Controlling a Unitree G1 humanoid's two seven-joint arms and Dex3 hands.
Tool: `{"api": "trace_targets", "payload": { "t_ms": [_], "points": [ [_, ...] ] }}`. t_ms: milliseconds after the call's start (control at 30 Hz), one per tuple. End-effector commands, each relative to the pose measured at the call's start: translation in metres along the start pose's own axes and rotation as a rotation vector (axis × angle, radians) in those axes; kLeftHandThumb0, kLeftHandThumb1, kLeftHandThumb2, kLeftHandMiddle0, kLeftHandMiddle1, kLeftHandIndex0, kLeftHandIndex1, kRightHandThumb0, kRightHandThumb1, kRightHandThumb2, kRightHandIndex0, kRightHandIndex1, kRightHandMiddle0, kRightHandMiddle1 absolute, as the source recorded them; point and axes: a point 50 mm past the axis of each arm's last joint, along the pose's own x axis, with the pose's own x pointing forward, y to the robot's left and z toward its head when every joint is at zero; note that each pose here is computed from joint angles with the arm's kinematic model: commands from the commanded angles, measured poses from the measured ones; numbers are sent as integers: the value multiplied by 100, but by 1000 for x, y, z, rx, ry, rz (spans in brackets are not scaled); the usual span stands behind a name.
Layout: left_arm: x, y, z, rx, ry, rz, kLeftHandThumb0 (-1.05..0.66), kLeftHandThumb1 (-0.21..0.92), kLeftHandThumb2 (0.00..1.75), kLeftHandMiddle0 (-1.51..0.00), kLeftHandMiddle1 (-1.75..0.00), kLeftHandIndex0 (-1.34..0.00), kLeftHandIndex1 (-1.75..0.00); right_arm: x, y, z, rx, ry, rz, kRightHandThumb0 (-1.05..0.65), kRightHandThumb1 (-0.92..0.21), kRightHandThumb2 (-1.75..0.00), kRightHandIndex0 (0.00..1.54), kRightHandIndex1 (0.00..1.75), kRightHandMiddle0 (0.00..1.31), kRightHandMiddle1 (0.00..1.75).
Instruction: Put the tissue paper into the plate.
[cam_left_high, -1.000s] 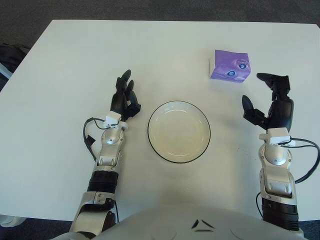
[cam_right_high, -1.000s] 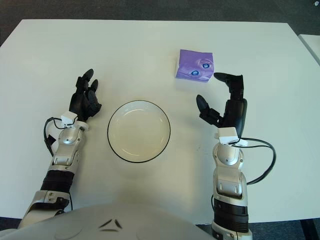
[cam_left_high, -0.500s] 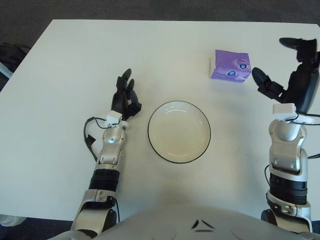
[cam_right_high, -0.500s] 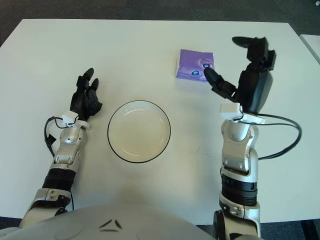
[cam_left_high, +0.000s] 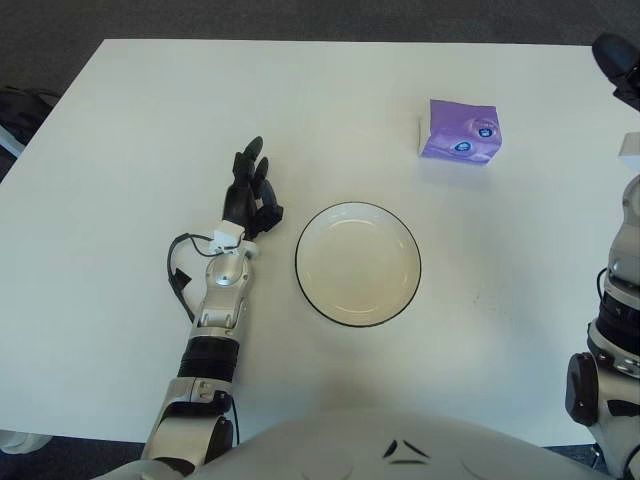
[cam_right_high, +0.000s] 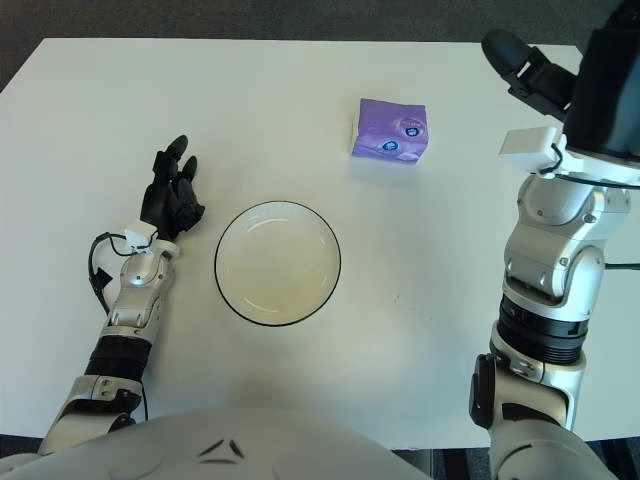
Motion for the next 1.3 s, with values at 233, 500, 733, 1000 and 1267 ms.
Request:
{"api": "trace_targets", "payload": {
  "t_ms": [233,500,733,1000,1267],
  "points": [
    [-18,1,-39,8,189,-4,-79,92,101,-30,0,0,-45,-2,0,-1,-22,9,8,-68,-92,-46,32,30,6,108],
    [-18,2,-39,19,188,-3,-79,92,101,-30,0,0,-45,-3,1,0,-21,9,8,-68,-92,-46,32,29,6,108],
    [-18,1,-38,24,191,2,-79,92,102,-30,0,0,-46,33,139,-22,-248,-169,921,-93,-92,-39,11,9,2,35],
    [-18,-1,-38,22,192,2,-78,92,101,-30,0,0,-47,32,166,-6,-300,-257,978,-104,-92,-34,0,0,0,1],
    [-19,-2,-38,16,194,-2,-79,92,101,-30,0,0,-46,31,182,-6,-345,-264,1059,-105,-92,-35,0,0,0,0]
  ]
}}
